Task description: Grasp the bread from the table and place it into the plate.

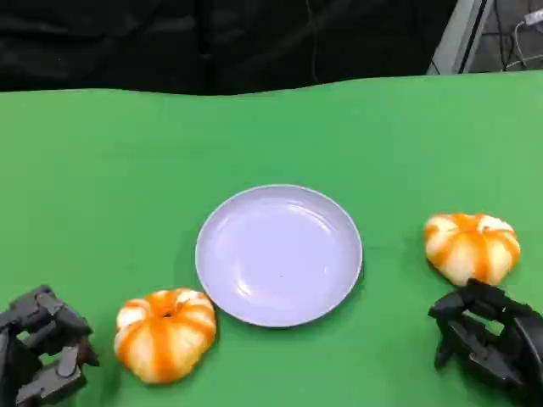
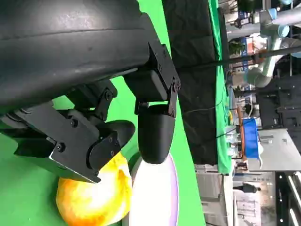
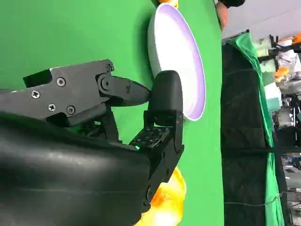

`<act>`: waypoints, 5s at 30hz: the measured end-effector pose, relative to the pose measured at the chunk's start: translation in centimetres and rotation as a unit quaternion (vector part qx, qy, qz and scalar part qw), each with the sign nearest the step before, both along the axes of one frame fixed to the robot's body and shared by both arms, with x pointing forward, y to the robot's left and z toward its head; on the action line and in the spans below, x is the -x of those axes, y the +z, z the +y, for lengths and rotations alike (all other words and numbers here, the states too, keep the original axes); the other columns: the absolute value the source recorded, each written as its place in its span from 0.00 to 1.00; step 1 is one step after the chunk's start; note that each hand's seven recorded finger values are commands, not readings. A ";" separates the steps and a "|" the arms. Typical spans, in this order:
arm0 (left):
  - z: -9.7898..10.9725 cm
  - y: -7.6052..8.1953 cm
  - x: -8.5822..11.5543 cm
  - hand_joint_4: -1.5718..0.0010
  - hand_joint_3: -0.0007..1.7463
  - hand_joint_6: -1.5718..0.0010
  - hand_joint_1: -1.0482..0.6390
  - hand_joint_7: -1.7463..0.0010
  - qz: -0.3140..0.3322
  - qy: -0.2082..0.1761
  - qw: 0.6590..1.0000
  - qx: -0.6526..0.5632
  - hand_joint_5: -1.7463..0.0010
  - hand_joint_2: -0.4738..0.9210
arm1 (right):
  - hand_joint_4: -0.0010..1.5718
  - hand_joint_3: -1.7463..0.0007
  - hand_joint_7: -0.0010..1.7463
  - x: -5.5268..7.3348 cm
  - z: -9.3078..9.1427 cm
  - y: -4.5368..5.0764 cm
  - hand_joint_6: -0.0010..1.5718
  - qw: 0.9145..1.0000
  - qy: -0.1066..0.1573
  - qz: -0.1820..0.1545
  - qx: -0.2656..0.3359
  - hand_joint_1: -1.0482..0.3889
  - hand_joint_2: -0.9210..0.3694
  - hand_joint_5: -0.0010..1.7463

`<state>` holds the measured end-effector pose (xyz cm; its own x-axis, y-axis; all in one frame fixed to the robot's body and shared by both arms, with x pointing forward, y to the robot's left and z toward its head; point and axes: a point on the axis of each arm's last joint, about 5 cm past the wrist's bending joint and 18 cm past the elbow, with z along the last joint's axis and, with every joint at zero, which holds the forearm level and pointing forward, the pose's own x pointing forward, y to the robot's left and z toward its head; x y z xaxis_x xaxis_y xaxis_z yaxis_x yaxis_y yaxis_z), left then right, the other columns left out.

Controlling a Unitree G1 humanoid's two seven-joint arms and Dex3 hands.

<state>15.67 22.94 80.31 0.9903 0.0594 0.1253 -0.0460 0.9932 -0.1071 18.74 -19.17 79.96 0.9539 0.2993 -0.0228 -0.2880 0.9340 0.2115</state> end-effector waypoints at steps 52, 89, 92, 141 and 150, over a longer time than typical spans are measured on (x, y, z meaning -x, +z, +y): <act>-1.4 2.2 0.3 0.61 0.04 0.67 0.19 0.99 -0.069 -0.105 0.937 -0.325 1.00 1.00 | 0.38 0.72 0.65 -0.3 0.1 0.09 0.45 1.000 -0.001 -0.001 0.003 0.56 0.00 1.00; -6.0 3.7 -2.3 0.64 0.00 0.70 0.63 0.01 -0.013 -0.102 0.853 -0.512 0.00 0.94 | 0.39 0.72 0.64 0.0 0.4 0.08 0.46 1.000 -0.006 -0.004 0.001 0.56 0.00 0.99; -6.2 3.9 -2.0 0.63 0.00 0.70 0.63 0.00 -0.008 -0.092 0.857 -0.507 0.00 0.94 | 0.39 0.72 0.64 0.0 0.4 0.09 0.46 1.000 -0.009 -0.003 0.003 0.56 0.00 0.99; -9.0 11.5 -3.6 0.65 0.00 0.70 0.60 0.04 -0.209 -0.066 0.865 -0.452 0.00 0.93 | 0.39 0.73 0.64 0.0 0.8 -0.02 0.47 1.000 -0.006 -0.004 -0.002 0.56 0.00 1.00; -12.0 9.6 -5.3 0.67 0.00 0.72 0.62 0.01 -0.192 -0.130 0.871 -0.433 0.00 0.93 | 0.39 0.73 0.63 0.0 1.1 -0.01 0.46 1.000 -0.005 -0.006 0.002 0.56 0.00 0.99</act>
